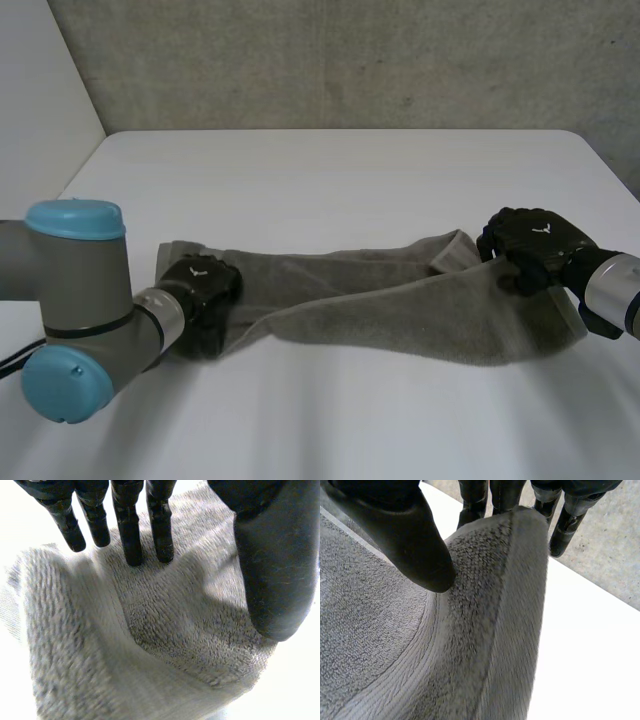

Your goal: Fold the towel.

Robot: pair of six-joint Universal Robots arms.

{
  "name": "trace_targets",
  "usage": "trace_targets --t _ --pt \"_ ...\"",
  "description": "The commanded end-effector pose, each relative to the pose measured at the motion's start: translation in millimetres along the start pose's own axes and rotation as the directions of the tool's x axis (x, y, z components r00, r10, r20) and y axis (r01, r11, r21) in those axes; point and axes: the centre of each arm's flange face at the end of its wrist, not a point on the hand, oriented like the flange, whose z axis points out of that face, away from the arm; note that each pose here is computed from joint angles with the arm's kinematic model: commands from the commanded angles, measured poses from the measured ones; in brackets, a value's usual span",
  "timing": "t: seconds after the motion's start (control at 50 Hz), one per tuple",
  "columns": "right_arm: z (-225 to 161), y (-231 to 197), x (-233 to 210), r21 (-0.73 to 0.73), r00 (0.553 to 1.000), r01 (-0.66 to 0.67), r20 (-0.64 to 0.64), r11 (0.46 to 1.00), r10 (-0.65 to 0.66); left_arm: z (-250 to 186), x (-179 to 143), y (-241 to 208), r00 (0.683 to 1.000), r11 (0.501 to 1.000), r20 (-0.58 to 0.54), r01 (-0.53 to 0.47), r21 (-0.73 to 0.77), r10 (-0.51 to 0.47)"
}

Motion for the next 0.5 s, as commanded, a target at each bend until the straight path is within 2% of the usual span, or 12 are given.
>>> trace_targets --t 0.02,0.14,0.26,0.36,0.5 --pt "3.2 6.2 -0.4 -0.014 1.0 0.004 0.0 1.0 -0.004 -20.8 -1.5 -19.5 1.0 0.996 0.012 0.027 0.088 -0.028" --pt "2.6 7.0 -2.4 -0.016 1.0 0.002 0.004 1.0 -0.002 -29.3 4.3 -14.1 1.0 0.997 -0.002 0.031 0.075 -0.031" --pt "2.6 7.6 -2.7 -0.016 1.0 0.002 0.004 1.0 -0.002 -37.7 25.6 -5.6 0.998 0.998 -0.053 0.026 0.052 -0.023" --pt "2.2 8.3 -3.0 -0.014 1.0 0.002 0.003 1.0 -0.002 -38.8 36.3 -0.6 0.989 0.992 -0.084 0.124 0.029 -0.121" --pt "2.8 9.6 -8.3 -0.01 1.0 0.01 0.017 1.0 -0.01 -30.1 42.3 3.6 0.98 0.984 -0.094 0.178 0.01 -0.176"
